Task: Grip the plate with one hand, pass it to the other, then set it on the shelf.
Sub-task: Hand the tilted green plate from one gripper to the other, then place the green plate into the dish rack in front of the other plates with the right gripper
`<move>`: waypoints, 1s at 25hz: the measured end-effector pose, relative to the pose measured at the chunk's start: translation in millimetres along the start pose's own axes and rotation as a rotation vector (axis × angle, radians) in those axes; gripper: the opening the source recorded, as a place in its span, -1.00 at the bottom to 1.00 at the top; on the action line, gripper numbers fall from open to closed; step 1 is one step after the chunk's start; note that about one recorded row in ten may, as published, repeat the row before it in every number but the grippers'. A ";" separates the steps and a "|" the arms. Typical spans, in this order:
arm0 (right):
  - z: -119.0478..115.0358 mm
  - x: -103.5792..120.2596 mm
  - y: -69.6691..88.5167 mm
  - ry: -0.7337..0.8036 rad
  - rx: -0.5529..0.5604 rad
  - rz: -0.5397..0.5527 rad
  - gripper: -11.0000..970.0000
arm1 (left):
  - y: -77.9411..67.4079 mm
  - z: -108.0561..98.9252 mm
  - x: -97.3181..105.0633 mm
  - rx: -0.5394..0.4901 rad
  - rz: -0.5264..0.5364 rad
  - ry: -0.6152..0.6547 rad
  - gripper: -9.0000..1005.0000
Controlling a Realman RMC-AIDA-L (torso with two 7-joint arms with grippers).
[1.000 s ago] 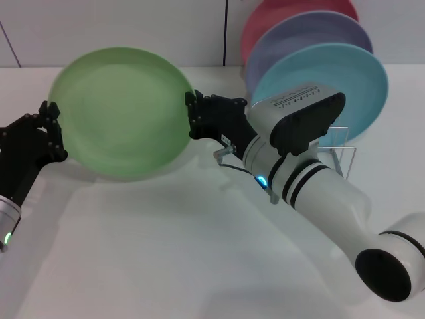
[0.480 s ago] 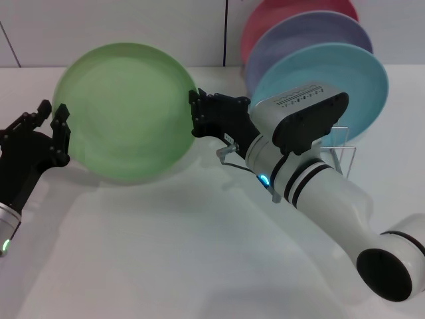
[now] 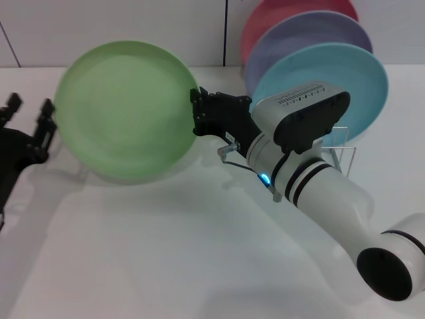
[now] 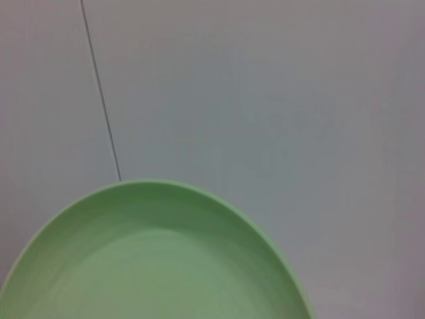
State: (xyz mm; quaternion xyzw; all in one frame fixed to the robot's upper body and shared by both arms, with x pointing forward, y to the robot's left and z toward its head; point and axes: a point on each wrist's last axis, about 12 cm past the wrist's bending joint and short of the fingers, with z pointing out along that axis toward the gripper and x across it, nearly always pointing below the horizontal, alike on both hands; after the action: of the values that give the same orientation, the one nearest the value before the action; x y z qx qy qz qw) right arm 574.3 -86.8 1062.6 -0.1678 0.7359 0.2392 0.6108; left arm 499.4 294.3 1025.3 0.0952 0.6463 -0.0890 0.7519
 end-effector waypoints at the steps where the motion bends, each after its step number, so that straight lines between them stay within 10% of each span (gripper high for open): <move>1: -0.1 0.1 -0.2 0.000 0.001 0.000 -0.93 | 2.0 -1.7 -1.6 -0.008 -0.014 -0.014 -0.08; 8: -4.6 0.7 0.4 -0.030 -0.013 -0.044 -0.93 | 35.9 -18.9 -20.1 -0.072 -0.200 -0.138 0.06; 25: -37.0 3.5 10.9 -0.188 0.003 -0.250 -0.93 | 48.0 -21.7 -20.5 -0.119 -0.243 -0.130 0.06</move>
State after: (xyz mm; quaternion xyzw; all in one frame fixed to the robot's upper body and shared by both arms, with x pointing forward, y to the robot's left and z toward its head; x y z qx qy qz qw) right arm 537.4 -98.2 1065.9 -0.2341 0.6493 0.1748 0.7021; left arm 488.0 346.5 1043.7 -0.0346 0.6070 -0.1469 0.7802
